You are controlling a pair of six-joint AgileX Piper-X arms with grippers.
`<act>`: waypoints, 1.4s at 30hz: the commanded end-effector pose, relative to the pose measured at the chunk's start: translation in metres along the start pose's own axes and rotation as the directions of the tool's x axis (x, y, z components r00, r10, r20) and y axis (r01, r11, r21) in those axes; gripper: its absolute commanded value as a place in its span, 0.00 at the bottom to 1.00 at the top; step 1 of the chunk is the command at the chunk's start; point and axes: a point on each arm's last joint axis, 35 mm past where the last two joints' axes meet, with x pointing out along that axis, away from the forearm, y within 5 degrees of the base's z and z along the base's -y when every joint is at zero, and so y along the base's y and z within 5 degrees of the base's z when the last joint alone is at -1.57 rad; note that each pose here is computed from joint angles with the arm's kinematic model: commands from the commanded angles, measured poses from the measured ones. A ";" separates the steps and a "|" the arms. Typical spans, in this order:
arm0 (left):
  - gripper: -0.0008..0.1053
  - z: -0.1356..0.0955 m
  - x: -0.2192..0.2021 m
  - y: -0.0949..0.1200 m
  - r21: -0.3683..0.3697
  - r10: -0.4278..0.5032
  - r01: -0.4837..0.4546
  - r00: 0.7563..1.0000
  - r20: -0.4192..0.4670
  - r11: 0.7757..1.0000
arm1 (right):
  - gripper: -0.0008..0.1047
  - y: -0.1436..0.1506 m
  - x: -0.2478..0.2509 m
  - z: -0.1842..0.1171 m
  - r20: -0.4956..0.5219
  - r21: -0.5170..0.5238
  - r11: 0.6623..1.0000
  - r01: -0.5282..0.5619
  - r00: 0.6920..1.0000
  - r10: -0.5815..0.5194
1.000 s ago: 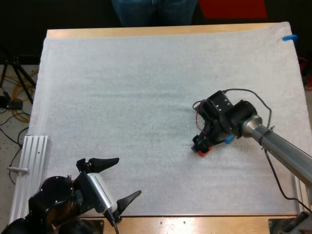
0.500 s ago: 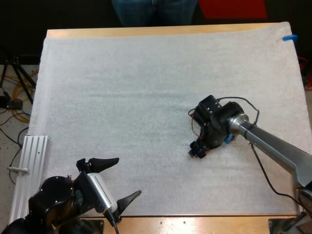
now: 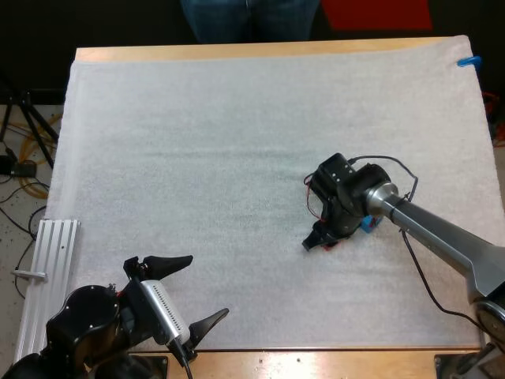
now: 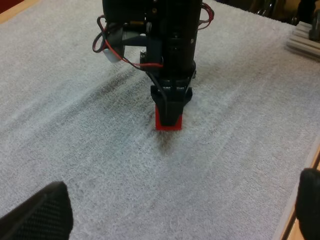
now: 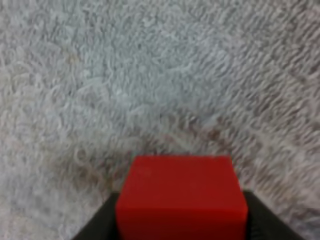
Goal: Stack red cube on blue cube
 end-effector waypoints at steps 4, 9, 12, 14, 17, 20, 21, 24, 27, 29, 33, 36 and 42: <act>0.83 0.002 -0.001 0.000 0.004 0.006 -0.006 1.000 0.013 1.000 | 0.27 0.000 -0.032 0.005 0.027 -0.002 0.998 0.070 0.997 -0.070; 0.83 0.002 -0.001 0.000 0.004 0.006 -0.006 1.000 0.013 1.000 | 0.27 0.004 -0.078 0.003 0.074 0.011 0.988 0.153 0.985 -0.154; 0.83 0.002 -0.001 0.000 0.004 0.006 -0.006 1.000 0.013 1.000 | 0.27 0.006 -0.099 -0.005 0.092 0.035 0.980 0.197 0.976 -0.199; 0.83 0.002 -0.001 0.000 0.004 0.006 -0.006 1.000 0.013 1.000 | 0.27 0.007 -0.107 -0.008 0.097 0.040 0.975 0.219 0.970 -0.222; 0.83 0.002 -0.001 0.000 0.004 0.000 0.000 1.000 0.012 1.000 | 0.27 0.000 -0.112 -0.013 0.092 0.084 0.967 0.240 0.965 -0.247; 0.83 0.002 -0.001 -0.001 0.004 -0.004 0.004 1.000 0.012 1.000 | 0.27 -0.014 -0.113 -0.019 0.082 0.143 0.959 0.243 0.963 -0.256; 0.83 0.002 -0.001 -0.001 0.004 -0.004 0.004 1.000 0.012 1.000 | 0.27 -0.021 -0.114 -0.022 0.077 0.166 0.955 0.245 0.962 -0.260; 0.83 0.002 -0.001 -0.001 0.004 -0.006 0.006 1.000 0.012 1.000 | 0.27 -0.038 -0.115 -0.030 0.060 0.222 0.943 0.250 0.961 -0.269; 0.83 0.002 -0.001 -0.001 0.004 -0.006 0.006 1.000 0.012 1.000 | 0.27 -0.049 -0.111 -0.037 0.036 0.254 0.934 0.249 0.963 -0.267; 0.83 0.002 -0.001 -0.001 0.004 -0.006 0.006 1.000 0.012 1.000 | 0.27 -0.052 -0.107 -0.037 0.016 0.252 0.937 0.243 0.967 -0.256; 0.83 0.002 -0.001 -0.001 0.004 -0.006 0.006 1.000 0.012 1.000 | 0.27 -0.054 -0.094 -0.036 -0.028 0.248 0.942 0.227 0.973 -0.227; 0.83 0.002 -0.001 -0.001 0.004 -0.006 0.006 1.000 0.012 1.000 | 0.27 -0.056 -0.086 -0.034 -0.043 0.247 0.947 0.207 0.978 -0.203; 0.83 0.002 -0.001 -0.001 0.004 -0.006 0.006 1.000 0.012 1.000 | 0.27 -0.057 -0.074 -0.031 -0.048 0.247 0.955 0.167 0.986 -0.160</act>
